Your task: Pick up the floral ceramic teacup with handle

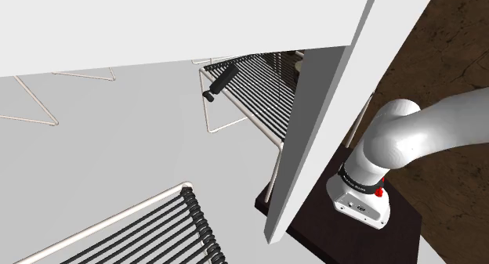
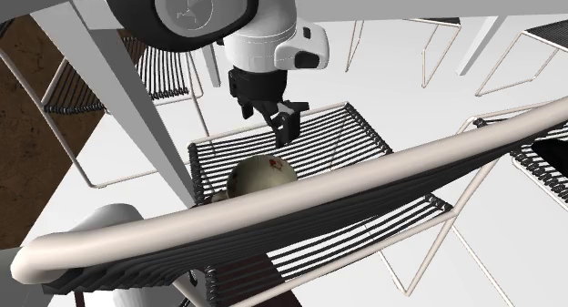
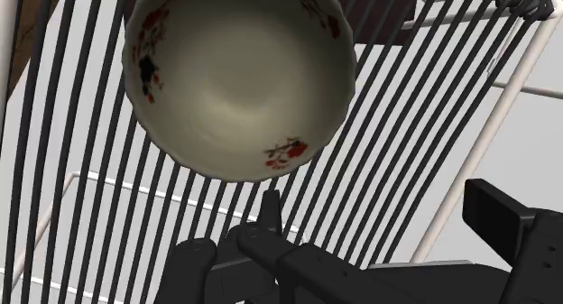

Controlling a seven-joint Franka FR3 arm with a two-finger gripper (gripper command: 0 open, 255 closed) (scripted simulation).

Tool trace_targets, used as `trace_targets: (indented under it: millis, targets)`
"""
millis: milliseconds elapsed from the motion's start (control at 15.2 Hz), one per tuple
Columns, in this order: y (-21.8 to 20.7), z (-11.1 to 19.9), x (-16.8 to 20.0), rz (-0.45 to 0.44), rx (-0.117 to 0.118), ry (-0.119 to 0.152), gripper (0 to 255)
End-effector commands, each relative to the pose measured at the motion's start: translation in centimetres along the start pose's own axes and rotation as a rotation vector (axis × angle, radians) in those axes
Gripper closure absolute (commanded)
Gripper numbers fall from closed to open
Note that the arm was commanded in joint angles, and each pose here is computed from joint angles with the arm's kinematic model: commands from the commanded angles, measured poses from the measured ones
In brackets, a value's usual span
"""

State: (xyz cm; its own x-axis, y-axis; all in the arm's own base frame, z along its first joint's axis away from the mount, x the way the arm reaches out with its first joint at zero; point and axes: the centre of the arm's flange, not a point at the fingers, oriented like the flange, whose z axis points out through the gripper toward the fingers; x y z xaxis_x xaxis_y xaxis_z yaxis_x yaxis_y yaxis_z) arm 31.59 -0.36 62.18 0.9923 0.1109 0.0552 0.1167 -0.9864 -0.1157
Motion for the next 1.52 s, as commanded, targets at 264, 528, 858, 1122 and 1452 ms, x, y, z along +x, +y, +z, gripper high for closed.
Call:
trace_targets:
  millis: [264, 528, 858, 1122, 1452]
  targets:
    - [-3.0, 2.8, -5.4, 0.051, -0.181, 0.054, 0]
    - [-3.5, 5.1, -6.7, 0.063, -0.222, 0.066, 0]
    - [-3.2, 7.5, -6.8, 0.063, -0.222, 0.066, 0]
    - [-3.2, 7.6, -6.8, 0.063, -0.222, 0.066, 255]
    - [-3.3, 7.6, -6.8, 0.063, -0.222, 0.066, 255]
